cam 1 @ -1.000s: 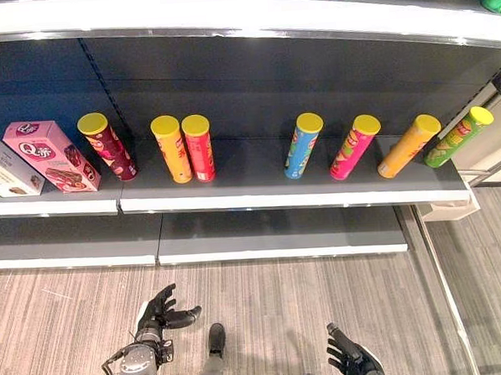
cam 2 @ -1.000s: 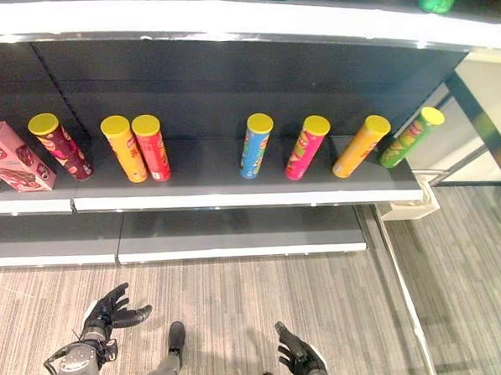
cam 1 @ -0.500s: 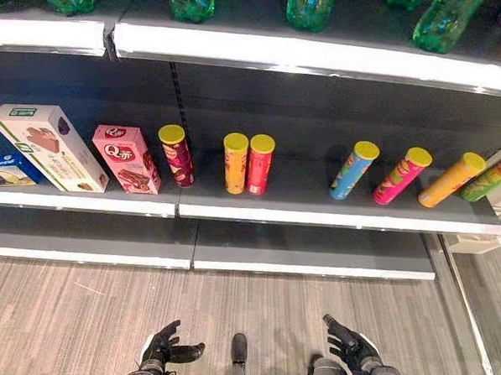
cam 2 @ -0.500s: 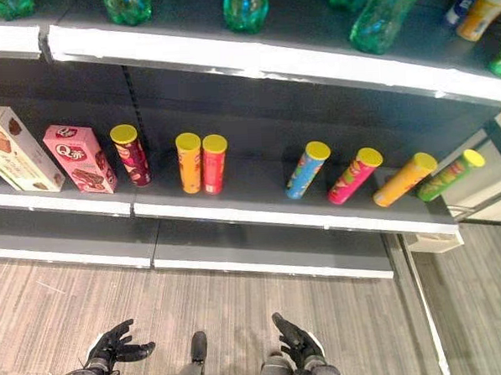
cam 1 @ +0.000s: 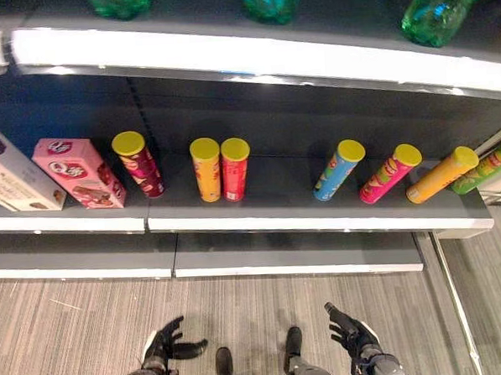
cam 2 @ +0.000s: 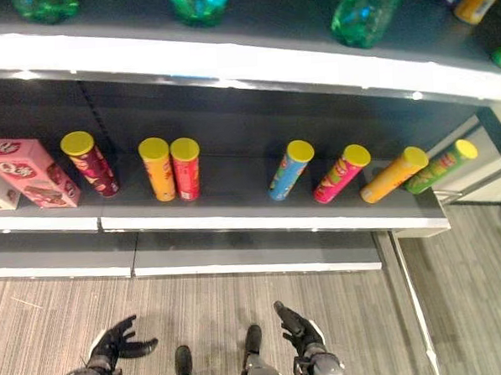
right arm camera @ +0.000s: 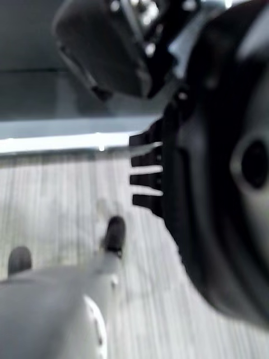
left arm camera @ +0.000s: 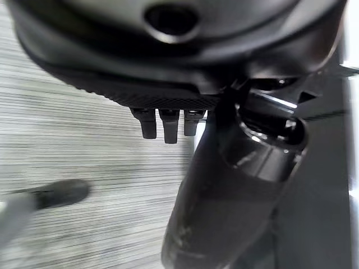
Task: Put the goods on the table back onto the shelves and tidy them up.
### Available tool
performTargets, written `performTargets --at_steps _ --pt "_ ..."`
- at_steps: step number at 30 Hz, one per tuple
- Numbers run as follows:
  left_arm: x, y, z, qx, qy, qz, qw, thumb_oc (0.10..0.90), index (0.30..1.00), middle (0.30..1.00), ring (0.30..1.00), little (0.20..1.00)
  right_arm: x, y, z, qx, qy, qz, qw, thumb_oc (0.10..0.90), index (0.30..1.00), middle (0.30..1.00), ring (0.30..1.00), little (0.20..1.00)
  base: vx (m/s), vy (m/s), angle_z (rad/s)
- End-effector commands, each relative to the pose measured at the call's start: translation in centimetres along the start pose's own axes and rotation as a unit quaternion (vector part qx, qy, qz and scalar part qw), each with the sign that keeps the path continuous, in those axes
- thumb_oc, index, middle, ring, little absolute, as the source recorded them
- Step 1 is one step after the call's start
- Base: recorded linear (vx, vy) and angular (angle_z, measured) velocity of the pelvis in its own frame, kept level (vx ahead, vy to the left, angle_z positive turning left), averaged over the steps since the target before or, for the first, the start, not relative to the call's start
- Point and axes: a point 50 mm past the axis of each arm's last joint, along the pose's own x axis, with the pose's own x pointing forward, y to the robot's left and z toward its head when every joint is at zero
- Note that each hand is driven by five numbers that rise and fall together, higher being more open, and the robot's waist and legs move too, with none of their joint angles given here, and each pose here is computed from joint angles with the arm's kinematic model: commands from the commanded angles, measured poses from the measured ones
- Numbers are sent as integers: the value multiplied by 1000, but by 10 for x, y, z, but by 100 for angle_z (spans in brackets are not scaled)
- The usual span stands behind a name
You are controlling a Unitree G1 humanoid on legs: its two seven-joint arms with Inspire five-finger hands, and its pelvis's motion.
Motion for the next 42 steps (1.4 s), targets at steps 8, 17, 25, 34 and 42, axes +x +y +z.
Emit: performTargets --at_steps 8,17,25,34,42 --pt "7 2 26 13 -53 4 998 800 900 900 900 900 0 -19 15 -22 -31 -37 999 800 900 900 900 900 4 22 -11" --pt "11 -28 67 -11 -128 -16 992 800 900 900 900 900 -13 -56 8 8 -33 -113 993 800 900 900 900 900 13 12 11" --pt "10 -25 73 -12 -142 -16 990 800 900 900 900 900 -16 -49 -5 12 -13 -101 995 800 900 900 900 900 24 40 -11" --pt "-5 -16 118 -38 -249 -10 968 800 900 900 900 900 -20 -46 -20 -4 11 -92 996 800 900 900 900 900 3 -3 -2" --pt "-35 -7 213 -48 -435 6 899 800 900 900 900 900 -20 -34 -24 -25 14 -63 998 800 900 900 900 900 -3 -11 -6"
